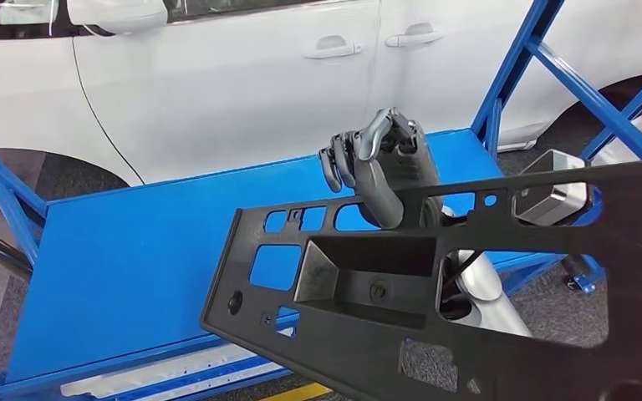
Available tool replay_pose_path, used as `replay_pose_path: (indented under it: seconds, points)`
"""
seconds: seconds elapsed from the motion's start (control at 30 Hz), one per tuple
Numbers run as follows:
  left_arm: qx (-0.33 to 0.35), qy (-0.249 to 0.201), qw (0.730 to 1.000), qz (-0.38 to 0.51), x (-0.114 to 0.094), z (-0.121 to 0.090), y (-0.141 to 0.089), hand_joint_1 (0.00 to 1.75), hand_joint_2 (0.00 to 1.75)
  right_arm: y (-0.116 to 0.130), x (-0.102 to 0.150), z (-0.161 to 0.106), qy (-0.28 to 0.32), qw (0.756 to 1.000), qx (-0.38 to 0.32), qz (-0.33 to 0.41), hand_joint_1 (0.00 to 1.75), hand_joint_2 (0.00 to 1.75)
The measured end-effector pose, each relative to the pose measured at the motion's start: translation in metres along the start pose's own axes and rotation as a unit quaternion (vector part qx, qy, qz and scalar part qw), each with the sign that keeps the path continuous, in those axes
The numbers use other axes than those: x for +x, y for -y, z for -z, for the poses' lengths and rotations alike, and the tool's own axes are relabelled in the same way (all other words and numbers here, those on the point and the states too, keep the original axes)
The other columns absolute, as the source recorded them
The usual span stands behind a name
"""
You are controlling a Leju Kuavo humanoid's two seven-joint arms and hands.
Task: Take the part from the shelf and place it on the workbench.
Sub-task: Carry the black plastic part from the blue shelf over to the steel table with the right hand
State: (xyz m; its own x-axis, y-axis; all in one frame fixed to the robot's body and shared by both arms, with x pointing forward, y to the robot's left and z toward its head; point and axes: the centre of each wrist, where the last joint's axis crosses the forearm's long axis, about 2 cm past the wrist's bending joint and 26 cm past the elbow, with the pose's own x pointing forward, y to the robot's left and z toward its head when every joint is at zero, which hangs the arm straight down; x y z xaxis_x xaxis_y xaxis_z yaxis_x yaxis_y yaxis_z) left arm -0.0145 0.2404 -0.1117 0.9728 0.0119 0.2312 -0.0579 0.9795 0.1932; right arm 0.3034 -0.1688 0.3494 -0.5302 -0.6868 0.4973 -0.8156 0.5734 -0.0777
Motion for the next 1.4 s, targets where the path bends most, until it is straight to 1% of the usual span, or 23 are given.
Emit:
replay_pose_path:
  seconds: [0.47,0.67,0.93,1.4]
  points:
    - [0.001,-0.002,1.000,-0.002,-0.0018,-0.0006,0.0006,0.00,1.75,-0.0010,-0.0029,0.0006,-0.003,1.000,0.000,0.012,1.75,1.75]
    - [-0.003,0.005,1.000,-0.002,0.0037,0.0009,0.0000,0.00,1.75,-0.0037,-0.0055,-0.0026,-0.011,1.000,-0.008,0.019,1.75,1.75]
    - [-0.008,-0.001,1.000,0.001,0.0037,0.0012,-0.0007,0.00,1.75,-0.0026,-0.0049,-0.0037,-0.014,1.000,-0.013,0.022,1.75,1.75]
    - [-0.012,-0.013,1.000,0.008,-0.0031,-0.0007,0.0000,0.00,1.75,0.0008,-0.0001,-0.0060,-0.013,0.999,-0.028,0.015,1.75,1.75]
